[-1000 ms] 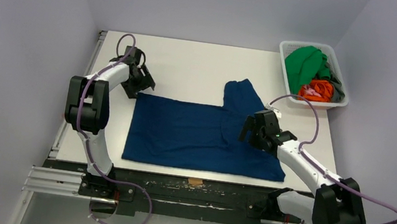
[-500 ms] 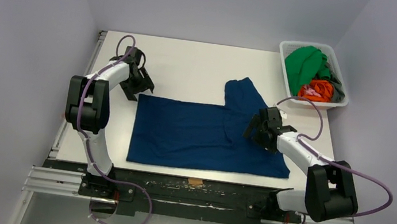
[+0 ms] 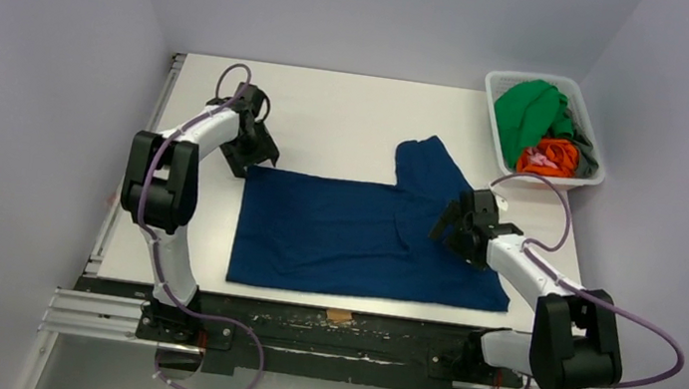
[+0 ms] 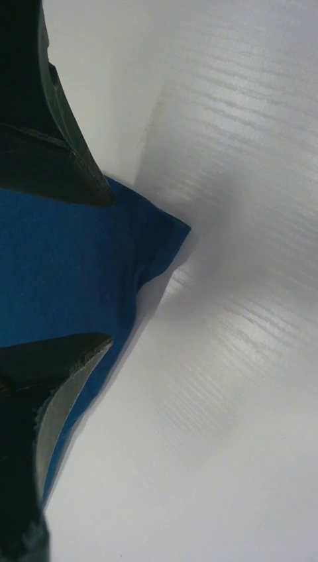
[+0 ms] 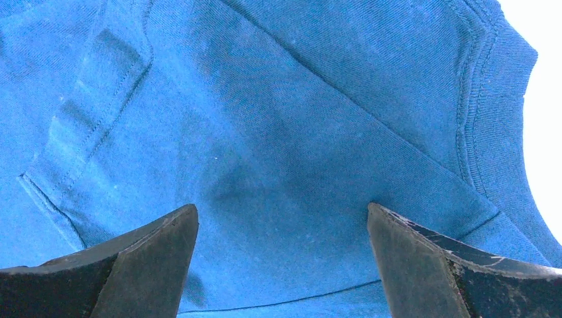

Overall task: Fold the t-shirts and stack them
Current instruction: Fold the flattened tshirt in 1/3 of the way

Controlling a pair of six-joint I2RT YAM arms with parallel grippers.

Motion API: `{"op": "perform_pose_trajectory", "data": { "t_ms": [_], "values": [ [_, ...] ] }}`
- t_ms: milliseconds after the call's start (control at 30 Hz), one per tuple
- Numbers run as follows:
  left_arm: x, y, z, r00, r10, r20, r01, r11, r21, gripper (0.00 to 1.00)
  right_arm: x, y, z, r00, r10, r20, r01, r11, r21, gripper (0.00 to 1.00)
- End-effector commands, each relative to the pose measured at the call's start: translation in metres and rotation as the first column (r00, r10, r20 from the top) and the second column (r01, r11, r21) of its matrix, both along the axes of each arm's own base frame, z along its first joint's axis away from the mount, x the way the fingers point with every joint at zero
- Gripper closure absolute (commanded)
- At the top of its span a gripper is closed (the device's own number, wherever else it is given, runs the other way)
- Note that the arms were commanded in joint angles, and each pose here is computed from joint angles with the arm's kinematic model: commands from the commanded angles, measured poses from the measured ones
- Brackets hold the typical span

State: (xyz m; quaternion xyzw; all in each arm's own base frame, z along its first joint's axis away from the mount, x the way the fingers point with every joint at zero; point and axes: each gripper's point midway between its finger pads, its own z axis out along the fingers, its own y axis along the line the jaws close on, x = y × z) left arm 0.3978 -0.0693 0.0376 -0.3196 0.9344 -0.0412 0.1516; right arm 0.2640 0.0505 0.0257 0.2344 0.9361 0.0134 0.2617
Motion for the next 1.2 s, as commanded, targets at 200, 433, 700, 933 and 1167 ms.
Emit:
{"op": "perform_pose_trajectory", "data": {
  "t_ms": [200,433,700,933,1167],
  "values": [
    [0.011,-0.004,0.011,0.998,0.062,0.019,-0.062,0.998,0.01,0.35,-0.031,-0.022,-0.017,0.994,-0.049,-0.102,0.044,0.998,-0.053,0.03],
    [0.014,-0.01,0.013,0.998,0.066,0.004,-0.066,0.996,0.056,0.36,-0.033,-0.033,-0.019,0.988,-0.095,-0.119,0.09,0.995,-0.048,0.03],
    [0.016,-0.019,0.012,0.998,0.069,0.004,-0.069,0.997,0.039,0.38,-0.035,-0.045,-0.02,0.979,-0.156,-0.131,0.151,0.988,-0.043,0.02],
    [0.019,-0.021,0.009,0.997,0.077,-0.002,-0.077,0.996,0.052,0.39,-0.036,-0.051,-0.016,0.976,-0.189,-0.106,0.189,0.982,-0.014,0.02],
    [0.026,-0.033,0.006,0.998,0.067,0.006,-0.067,0.998,0.011,0.4,-0.026,-0.045,-0.004,0.987,-0.158,-0.04,0.159,0.987,0.027,0.02]
  ]
}}
